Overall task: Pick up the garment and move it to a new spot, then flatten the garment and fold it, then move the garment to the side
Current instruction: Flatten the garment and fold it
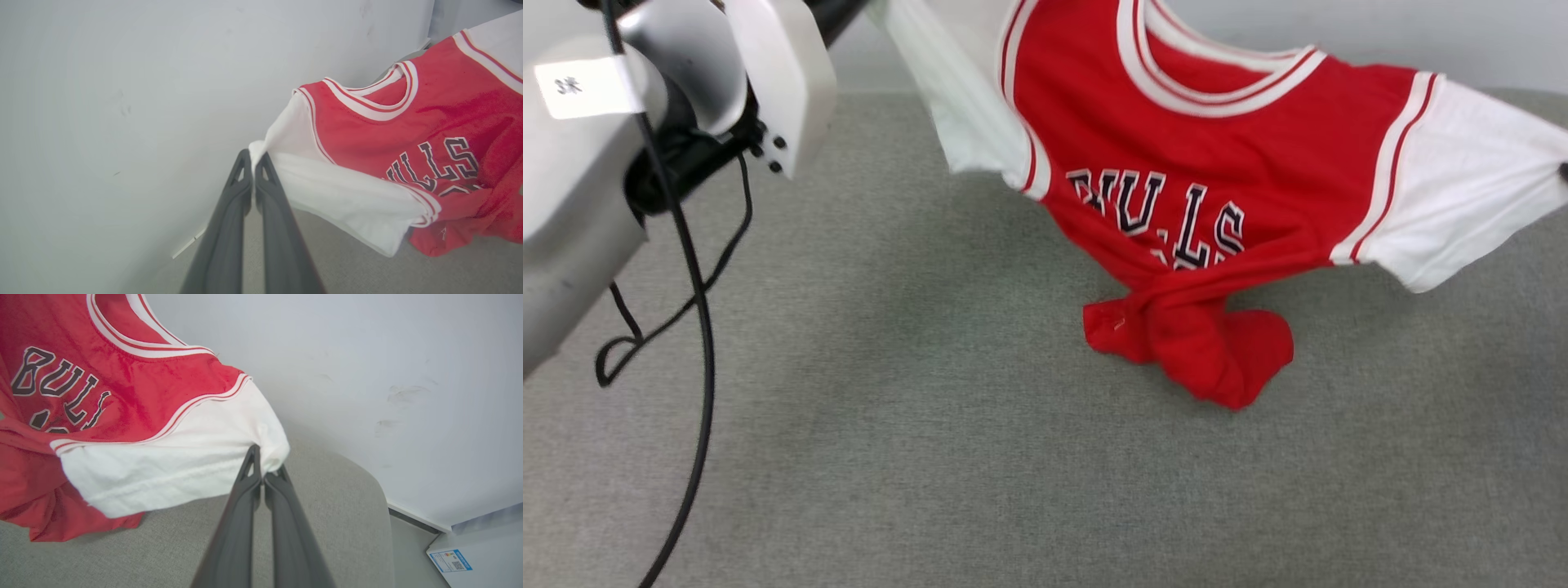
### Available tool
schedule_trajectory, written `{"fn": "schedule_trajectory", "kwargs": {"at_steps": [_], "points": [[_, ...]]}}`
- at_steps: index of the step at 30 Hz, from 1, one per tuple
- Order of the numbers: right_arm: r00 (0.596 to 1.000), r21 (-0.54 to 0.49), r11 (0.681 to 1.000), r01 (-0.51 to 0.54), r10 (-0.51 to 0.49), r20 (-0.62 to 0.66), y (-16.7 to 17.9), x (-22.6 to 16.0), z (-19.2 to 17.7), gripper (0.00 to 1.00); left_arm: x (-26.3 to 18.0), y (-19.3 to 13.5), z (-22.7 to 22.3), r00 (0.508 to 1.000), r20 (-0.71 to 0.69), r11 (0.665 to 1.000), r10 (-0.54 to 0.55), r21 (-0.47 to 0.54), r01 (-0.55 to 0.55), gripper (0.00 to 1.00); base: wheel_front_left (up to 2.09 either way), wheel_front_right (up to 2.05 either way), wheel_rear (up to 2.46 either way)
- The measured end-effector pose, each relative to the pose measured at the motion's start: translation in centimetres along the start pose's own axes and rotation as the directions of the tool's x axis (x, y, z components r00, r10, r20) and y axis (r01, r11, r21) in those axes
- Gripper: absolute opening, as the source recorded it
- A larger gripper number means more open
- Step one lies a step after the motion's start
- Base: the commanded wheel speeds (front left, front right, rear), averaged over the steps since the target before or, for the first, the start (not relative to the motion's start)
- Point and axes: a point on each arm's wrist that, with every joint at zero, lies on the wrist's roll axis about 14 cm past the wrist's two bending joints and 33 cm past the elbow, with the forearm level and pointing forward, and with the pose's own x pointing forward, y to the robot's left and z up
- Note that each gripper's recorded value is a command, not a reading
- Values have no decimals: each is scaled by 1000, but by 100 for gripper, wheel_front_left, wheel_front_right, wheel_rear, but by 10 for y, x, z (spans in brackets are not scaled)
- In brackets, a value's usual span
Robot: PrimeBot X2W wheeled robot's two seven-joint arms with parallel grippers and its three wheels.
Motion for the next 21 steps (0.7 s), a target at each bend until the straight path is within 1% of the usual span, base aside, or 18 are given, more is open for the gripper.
{"fn": "schedule_trajectory", "kwargs": {"at_steps": [2, 6, 12, 17, 21], "points": [[998, -24, 1000, -1, 2, 60, 0, -1, 25, 0, -14, 11, 25, 997, 65, 999, 40, 28, -42, 0, 0, 0, 0], [988, -72, 997, 2, 10, 157, 0, -4, 67, 0, -42, 29, 72, 976, 186, 990, 113, 67, -127, 0, 0, 0, 0], [952, -115, 993, 24, 12, 305, -4, -8, 127, 0, -74, 43, 123, 935, 308, 969, 176, 116, -220, 0, 0, 0, 0], [919, -127, 991, 50, 5, 395, -12, -6, 165, 0, -84, 49, 149, 908, 372, 957, 191, 133, -256, 0, 0, 0, 0], [911, -141, 989, 47, 16, 412, -12, 7, 180, 0, -82, 57, 155, 901, 384, 953, 203, 136, -272, 0, 0, 0, 0]]}}
